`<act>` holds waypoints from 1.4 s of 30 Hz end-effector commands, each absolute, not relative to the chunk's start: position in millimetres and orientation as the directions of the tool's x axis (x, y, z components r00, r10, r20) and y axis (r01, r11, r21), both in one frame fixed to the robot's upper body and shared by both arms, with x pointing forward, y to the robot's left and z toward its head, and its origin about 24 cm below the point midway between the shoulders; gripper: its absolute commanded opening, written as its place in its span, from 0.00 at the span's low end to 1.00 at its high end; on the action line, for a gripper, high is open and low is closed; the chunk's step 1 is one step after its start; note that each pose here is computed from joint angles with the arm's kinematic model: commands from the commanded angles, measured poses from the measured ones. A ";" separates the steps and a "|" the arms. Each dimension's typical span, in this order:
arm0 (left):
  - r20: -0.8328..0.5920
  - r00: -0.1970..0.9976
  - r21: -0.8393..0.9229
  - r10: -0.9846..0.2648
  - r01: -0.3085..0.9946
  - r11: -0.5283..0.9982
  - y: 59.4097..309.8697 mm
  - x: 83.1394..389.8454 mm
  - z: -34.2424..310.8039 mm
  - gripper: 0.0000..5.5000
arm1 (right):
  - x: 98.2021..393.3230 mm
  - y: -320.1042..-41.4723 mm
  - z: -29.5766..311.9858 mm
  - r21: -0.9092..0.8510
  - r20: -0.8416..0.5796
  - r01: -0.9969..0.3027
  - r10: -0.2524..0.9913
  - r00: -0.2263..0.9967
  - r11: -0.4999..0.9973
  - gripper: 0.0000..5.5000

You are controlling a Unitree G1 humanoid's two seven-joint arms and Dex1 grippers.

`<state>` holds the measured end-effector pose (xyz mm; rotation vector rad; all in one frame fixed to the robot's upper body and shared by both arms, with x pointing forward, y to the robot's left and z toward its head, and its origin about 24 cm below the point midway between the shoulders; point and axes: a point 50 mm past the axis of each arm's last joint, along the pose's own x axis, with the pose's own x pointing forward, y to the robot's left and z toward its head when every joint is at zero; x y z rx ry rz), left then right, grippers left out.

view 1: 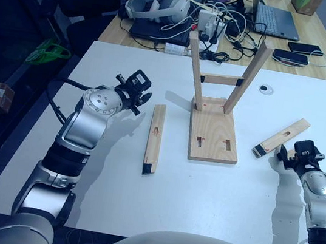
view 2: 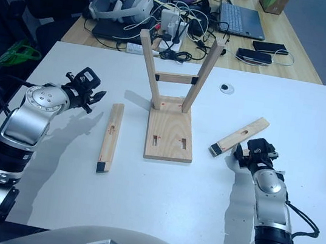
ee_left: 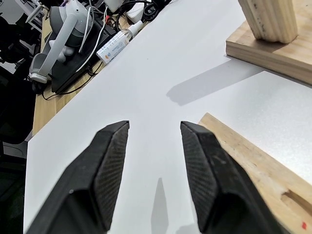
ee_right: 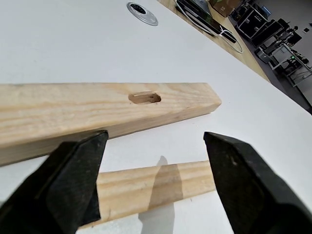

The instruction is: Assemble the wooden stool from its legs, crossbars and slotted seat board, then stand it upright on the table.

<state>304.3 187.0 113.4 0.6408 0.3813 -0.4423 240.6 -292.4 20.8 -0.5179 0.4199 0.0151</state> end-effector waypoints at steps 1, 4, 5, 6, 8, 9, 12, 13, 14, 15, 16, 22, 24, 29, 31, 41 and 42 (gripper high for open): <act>-0.438 0.849 0.481 -0.296 0.499 0.721 179.3 305.2 122.8 0.36 | 231.7 -306.8 17.6 -0.488 -0.442 -0.071 -0.176 0.880 0.870 0.66; -0.401 0.864 0.436 -0.304 0.472 0.766 173.5 304.7 127.0 0.36 | 230.6 -295.8 20.9 -0.435 -0.450 0.002 -0.220 0.865 0.901 0.66; -0.384 0.872 0.413 -0.302 0.455 0.789 172.0 305.2 128.9 0.36 | 228.2 -291.7 20.2 -0.417 -0.461 0.023 -0.233 0.856 0.909 0.66; -0.367 0.881 0.392 -0.298 0.437 0.809 171.1 305.9 131.1 0.36 | 225.7 -288.7 19.3 -0.401 -0.471 0.047 -0.250 0.846 0.915 0.66; -0.323 0.905 0.329 -0.277 0.382 0.864 171.7 308.5 137.2 0.36 | 222.5 -281.7 20.3 -0.336 -0.473 0.142 -0.298 0.829 0.931 0.66; -0.293 0.925 0.293 -0.243 0.329 0.898 174.5 311.4 141.6 0.36 | 223.8 -277.7 23.2 -0.280 -0.466 0.214 -0.327 0.822 0.936 0.66; -0.204 0.968 0.165 -0.144 0.179 0.970 178.4 320.5 155.1 0.36 | 237.4 -264.9 41.1 -0.106 -0.412 0.395 -0.402 0.818 0.912 0.66; -0.184 0.974 0.123 -0.133 0.157 0.980 176.7 322.1 158.3 0.36 | 243.0 -260.5 49.1 -0.076 -0.384 0.423 -0.418 0.823 0.903 0.66; -0.172 0.977 0.095 -0.129 0.146 0.985 174.8 322.9 160.2 0.36 | 246.8 -257.0 54.5 -0.052 -0.370 0.444 -0.430 0.824 0.895 0.66; -0.165 0.978 0.079 -0.129 0.143 0.987 172.8 323.2 161.4 0.36 | 248.8 -254.7 57.3 -0.037 -0.369 0.462 -0.442 0.818 0.886 0.66; -0.162 0.978 0.074 -0.130 0.144 0.987 171.3 323.1 161.8 0.36 | 249.6 -251.7 56.1 -0.007 -0.397 0.485 -0.448 0.801 0.874 0.66; -0.168 0.977 0.061 -0.132 0.144 0.988 168.0 323.8 160.2 0.36 | 241.7 -245.7 35.3 -0.021 -0.535 0.553 -0.477 0.697 0.833 0.66; -0.172 0.976 0.059 -0.135 0.147 0.987 167.1 323.8 159.4 0.36 | 238.1 -246.4 28.3 -0.034 -0.567 0.580 -0.493 0.660 0.814 0.66; -0.175 0.975 0.060 -0.136 0.148 0.987 166.0 323.9 158.6 0.36 | 234.8 -242.6 13.6 -0.028 -0.637 0.602 -0.479 0.604 0.798 0.66; -0.175 0.975 0.060 -0.137 0.150 0.987 165.3 324.4 158.9 0.36 | 234.0 -239.3 9.1 -0.018 -0.655 0.598 -0.462 0.599 0.801 0.61; -0.163 0.977 0.059 -0.139 0.150 0.987 164.2 327.1 164.1 0.36 | 234.7 -243.3 3.9 -0.051 -0.636 0.560 -0.459 0.621 0.827 0.33; -0.161 0.977 0.058 -0.141 0.152 0.987 163.4 327.3 164.7 0.36 | 234.4 -244.7 3.2 -0.054 -0.632 0.558 -0.461 0.623 0.828 0.30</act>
